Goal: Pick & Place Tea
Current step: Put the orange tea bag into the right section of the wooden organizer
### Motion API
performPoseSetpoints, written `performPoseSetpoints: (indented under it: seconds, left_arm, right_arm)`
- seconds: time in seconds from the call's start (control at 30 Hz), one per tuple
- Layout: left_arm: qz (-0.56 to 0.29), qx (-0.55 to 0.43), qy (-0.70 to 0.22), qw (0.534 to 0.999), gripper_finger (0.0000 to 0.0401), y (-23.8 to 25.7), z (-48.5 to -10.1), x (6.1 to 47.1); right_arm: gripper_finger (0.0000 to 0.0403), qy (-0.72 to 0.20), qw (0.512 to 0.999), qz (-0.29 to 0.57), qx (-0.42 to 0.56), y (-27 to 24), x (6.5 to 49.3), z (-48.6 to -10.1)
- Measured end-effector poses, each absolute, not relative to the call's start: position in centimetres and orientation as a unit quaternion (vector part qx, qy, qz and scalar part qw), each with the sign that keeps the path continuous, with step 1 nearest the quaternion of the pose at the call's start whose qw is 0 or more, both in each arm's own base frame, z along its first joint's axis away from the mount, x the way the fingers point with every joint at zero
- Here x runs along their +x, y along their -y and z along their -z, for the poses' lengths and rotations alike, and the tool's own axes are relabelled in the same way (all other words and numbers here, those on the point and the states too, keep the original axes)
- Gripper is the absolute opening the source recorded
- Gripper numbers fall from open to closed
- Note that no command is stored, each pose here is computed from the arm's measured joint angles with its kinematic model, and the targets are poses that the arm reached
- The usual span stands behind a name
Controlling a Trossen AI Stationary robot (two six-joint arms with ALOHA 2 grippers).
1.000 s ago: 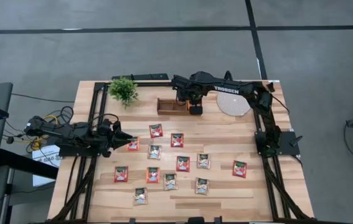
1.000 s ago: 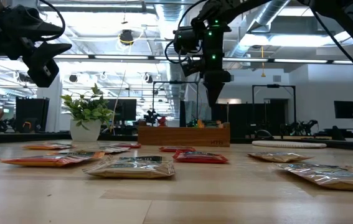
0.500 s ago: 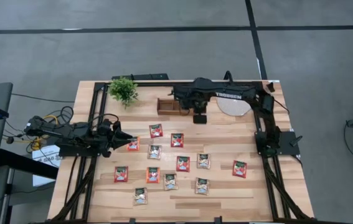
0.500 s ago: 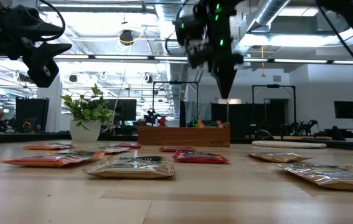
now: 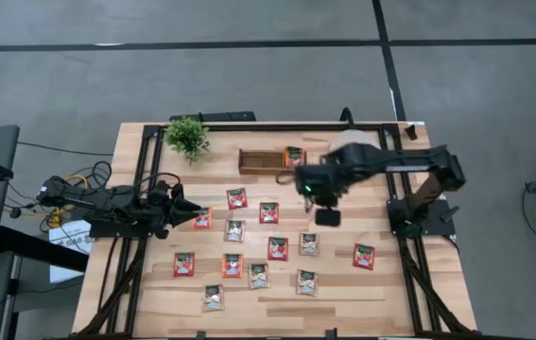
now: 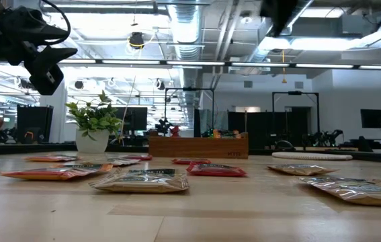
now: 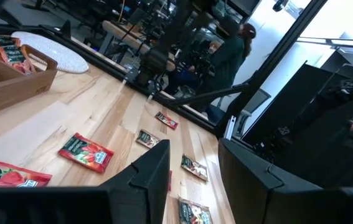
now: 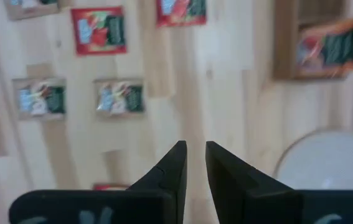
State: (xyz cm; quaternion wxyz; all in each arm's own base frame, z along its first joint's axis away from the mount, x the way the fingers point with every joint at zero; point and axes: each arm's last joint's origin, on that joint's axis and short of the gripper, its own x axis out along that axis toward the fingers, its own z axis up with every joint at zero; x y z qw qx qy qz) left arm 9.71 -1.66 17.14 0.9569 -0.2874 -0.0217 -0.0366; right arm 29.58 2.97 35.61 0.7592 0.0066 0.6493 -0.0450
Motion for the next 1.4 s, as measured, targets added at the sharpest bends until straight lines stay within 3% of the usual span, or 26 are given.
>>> performPoseSetpoints:
  seconds: [0.3, 0.63, 1.03, 1.4]
  left_arm:
    - [0.036, -0.287, 0.019, 0.957, 0.0129, 1.7, -17.1, 9.7]
    - [0.036, -0.298, 0.018, 0.954, 0.0129, 1.7, -17.1, 9.7]
    - [0.019, -0.312, 0.023, 0.949, 0.0129, 1.6, -17.1, 9.7]
    - [0.005, -0.343, 0.028, 0.939, 0.0129, 1.5, -17.1, 9.7]
  right_arm:
    - [0.0051, -0.697, 0.705, 0.110, 0.074, -8.4, 23.7, -31.8]
    - [0.0070, -0.742, 0.659, 0.074, 0.101, -12.0, 20.6, -26.1]
    - [0.0124, -0.772, 0.625, 0.088, 0.072, -11.4, 18.6, -20.0]
    - [0.0128, -0.772, 0.622, 0.082, 0.104, -11.0, 17.6, -16.4]
